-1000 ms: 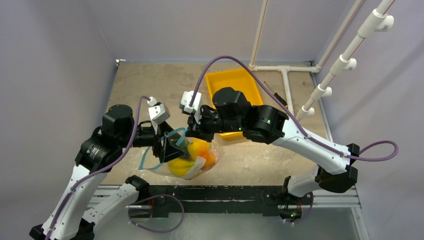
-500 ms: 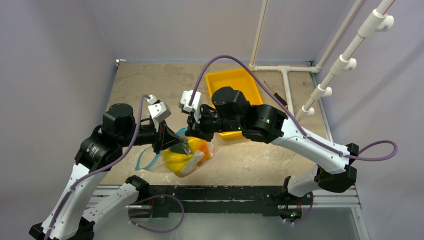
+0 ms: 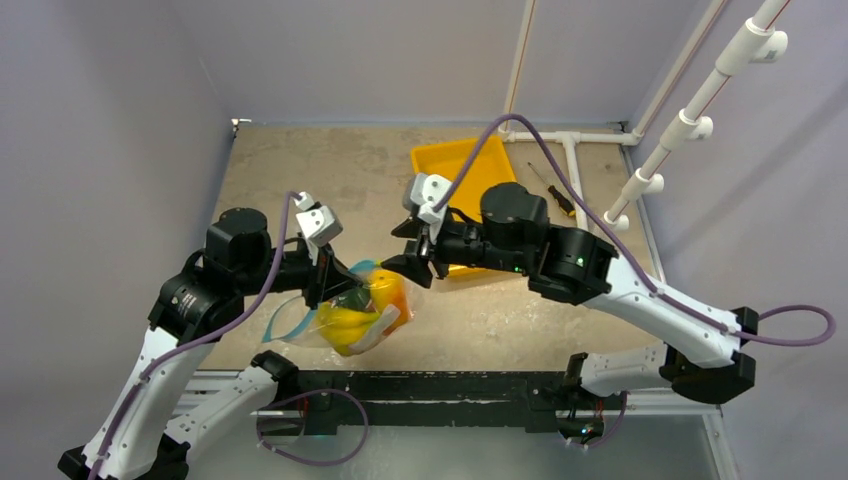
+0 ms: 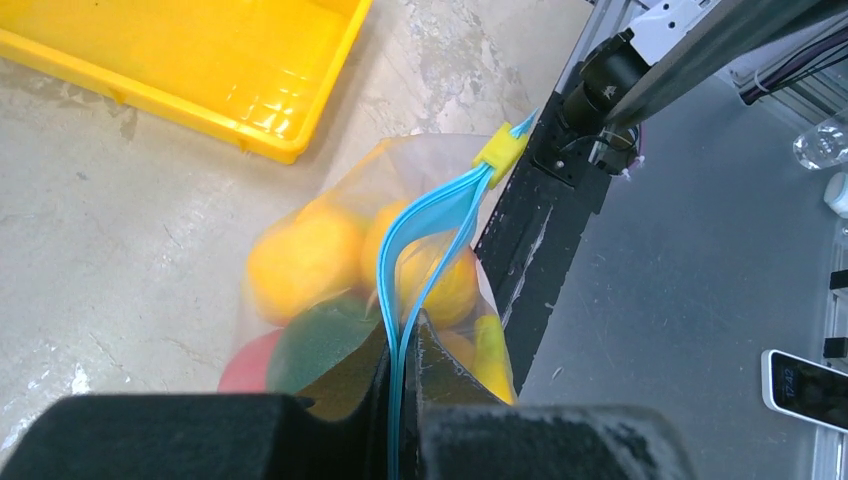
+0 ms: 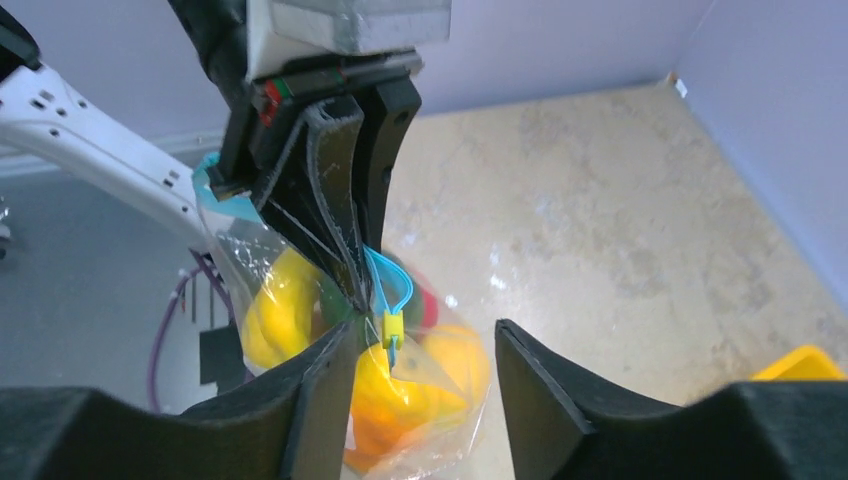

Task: Place the food in the zip-top bag and seal the zipper
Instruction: Adjust the zipper food storage bag at the center of the board.

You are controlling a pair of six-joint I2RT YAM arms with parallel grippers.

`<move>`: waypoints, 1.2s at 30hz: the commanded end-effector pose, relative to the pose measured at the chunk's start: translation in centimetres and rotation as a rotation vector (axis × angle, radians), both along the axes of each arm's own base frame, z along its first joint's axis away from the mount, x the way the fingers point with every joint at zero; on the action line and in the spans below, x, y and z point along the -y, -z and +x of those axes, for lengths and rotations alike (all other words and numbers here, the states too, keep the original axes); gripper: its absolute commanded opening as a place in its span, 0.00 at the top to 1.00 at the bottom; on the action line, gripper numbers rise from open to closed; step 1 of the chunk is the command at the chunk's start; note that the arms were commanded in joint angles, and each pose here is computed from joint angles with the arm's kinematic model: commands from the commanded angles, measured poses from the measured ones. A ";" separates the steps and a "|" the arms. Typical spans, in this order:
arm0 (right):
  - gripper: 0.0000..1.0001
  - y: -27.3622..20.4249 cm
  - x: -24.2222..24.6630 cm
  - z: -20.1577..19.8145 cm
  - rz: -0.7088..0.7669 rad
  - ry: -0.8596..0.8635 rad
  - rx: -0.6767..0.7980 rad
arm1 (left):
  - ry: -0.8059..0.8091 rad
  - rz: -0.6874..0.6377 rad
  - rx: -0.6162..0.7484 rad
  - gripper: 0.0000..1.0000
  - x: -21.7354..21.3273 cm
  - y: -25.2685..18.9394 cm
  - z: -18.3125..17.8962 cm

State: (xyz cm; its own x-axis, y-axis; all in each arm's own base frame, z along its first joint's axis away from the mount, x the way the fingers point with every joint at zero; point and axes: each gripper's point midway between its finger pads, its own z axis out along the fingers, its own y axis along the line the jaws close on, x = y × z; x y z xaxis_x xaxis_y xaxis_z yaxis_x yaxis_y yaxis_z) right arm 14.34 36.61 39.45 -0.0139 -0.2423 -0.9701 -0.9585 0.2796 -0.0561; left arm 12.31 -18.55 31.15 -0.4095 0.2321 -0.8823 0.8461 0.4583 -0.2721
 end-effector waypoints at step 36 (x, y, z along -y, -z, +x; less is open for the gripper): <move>0.50 -1.2 -1.7 -4.8 0.382 -0.310 0.182 | 0.175 -0.175 0.150 1.00 1.1 -7.2 -3.3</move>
